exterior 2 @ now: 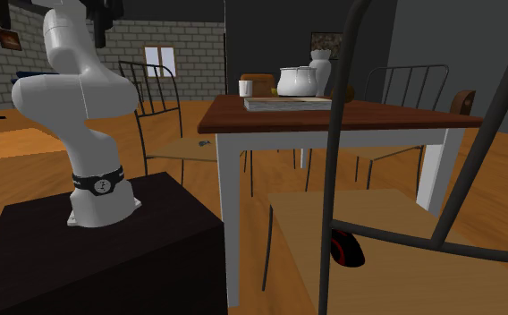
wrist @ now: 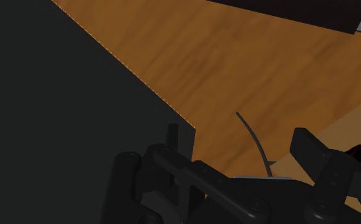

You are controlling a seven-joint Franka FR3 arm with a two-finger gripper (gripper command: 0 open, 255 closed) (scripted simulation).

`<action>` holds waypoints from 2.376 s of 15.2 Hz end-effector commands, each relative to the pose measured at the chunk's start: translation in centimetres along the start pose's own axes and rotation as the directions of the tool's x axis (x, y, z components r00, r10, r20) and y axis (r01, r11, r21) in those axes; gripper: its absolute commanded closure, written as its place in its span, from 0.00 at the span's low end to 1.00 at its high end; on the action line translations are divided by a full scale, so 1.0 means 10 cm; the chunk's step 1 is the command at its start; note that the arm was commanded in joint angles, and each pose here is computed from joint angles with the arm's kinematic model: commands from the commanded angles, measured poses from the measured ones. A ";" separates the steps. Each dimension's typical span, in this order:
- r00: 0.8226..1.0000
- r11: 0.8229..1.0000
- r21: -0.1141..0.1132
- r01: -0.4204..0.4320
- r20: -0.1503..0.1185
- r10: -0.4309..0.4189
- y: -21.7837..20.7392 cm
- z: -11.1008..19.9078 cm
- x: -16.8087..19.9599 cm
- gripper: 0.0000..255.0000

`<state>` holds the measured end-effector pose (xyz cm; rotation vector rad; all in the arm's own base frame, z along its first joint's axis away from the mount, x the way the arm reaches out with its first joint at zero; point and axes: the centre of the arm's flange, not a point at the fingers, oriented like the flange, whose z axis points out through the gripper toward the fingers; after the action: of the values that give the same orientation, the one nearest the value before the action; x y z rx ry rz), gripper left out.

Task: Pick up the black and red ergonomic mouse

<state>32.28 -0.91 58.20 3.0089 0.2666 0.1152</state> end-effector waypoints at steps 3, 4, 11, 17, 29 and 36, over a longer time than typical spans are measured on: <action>1.000 1.000 0.003 -0.031 0.003 0.031 -0.21 0.15 0.06 0.00; 0.999 0.999 0.004 -0.047 0.004 0.047 -0.31 0.22 0.09 0.00; 0.988 0.988 0.013 -0.156 0.016 0.156 -1.01 0.74 0.36 0.00; 0.968 0.968 0.020 -0.249 0.026 0.248 -1.60 1.18 0.65 0.00; 0.904 0.904 0.031 -0.426 0.048 0.424 -2.68 2.05 1.37 0.00; 0.852 0.852 0.035 -0.523 0.062 0.520 -3.25 2.56 1.88 0.00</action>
<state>46.73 30.52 31.21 3.0439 -0.5424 0.0794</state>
